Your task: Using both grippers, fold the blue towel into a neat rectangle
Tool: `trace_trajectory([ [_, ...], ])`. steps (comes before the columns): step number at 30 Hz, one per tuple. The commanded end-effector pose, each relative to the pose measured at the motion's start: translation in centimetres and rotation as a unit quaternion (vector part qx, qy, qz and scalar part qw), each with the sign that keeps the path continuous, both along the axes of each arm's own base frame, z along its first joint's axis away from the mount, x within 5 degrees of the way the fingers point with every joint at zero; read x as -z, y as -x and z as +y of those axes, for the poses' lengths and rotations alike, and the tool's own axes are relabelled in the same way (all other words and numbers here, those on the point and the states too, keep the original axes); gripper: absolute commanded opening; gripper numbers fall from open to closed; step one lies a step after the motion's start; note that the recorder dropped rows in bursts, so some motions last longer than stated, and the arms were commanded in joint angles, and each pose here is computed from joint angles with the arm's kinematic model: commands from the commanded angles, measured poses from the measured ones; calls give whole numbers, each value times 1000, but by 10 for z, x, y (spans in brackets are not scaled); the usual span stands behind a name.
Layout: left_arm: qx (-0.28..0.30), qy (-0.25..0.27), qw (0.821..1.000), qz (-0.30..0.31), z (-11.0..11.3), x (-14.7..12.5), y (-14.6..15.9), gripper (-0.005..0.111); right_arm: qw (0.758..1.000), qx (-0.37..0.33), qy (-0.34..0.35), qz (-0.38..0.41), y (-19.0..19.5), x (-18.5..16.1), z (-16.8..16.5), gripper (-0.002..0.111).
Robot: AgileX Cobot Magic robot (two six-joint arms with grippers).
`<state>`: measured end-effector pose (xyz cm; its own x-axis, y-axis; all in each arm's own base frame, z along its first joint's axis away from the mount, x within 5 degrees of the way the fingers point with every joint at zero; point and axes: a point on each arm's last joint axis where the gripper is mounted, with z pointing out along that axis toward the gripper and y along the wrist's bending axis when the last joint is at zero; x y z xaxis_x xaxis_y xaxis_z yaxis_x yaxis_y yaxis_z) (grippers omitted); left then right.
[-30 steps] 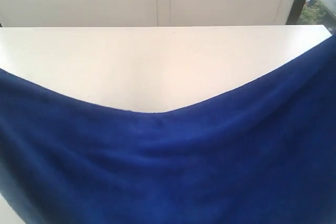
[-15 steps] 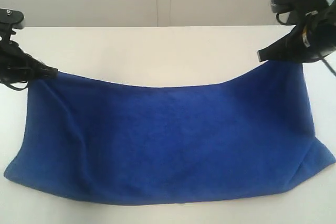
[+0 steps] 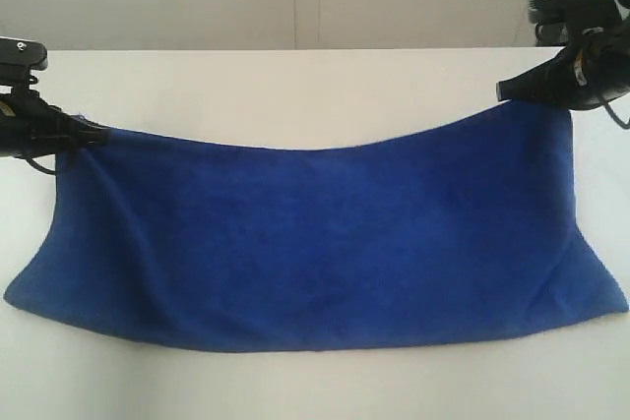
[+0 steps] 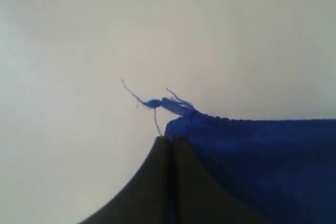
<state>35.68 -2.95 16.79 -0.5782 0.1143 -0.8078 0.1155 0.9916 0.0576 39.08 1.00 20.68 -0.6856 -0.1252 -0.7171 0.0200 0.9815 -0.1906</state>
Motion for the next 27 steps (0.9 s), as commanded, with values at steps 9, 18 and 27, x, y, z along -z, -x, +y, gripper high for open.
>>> trace_trajectory([
  [9, -21, 3, 999, -37, 11, 34, -20, 0, 999, -24, -41, 3, -20, 44, -15, 0],
  [18, -22, 2, 999, -33, 11, 41, -20, 44, 998, -31, -48, -8, -22, 42, -13, 32],
  [27, -22, 2, 998, -56, 11, 28, -21, 62, 999, 43, -9, 12, -22, 22, -28, 44],
])
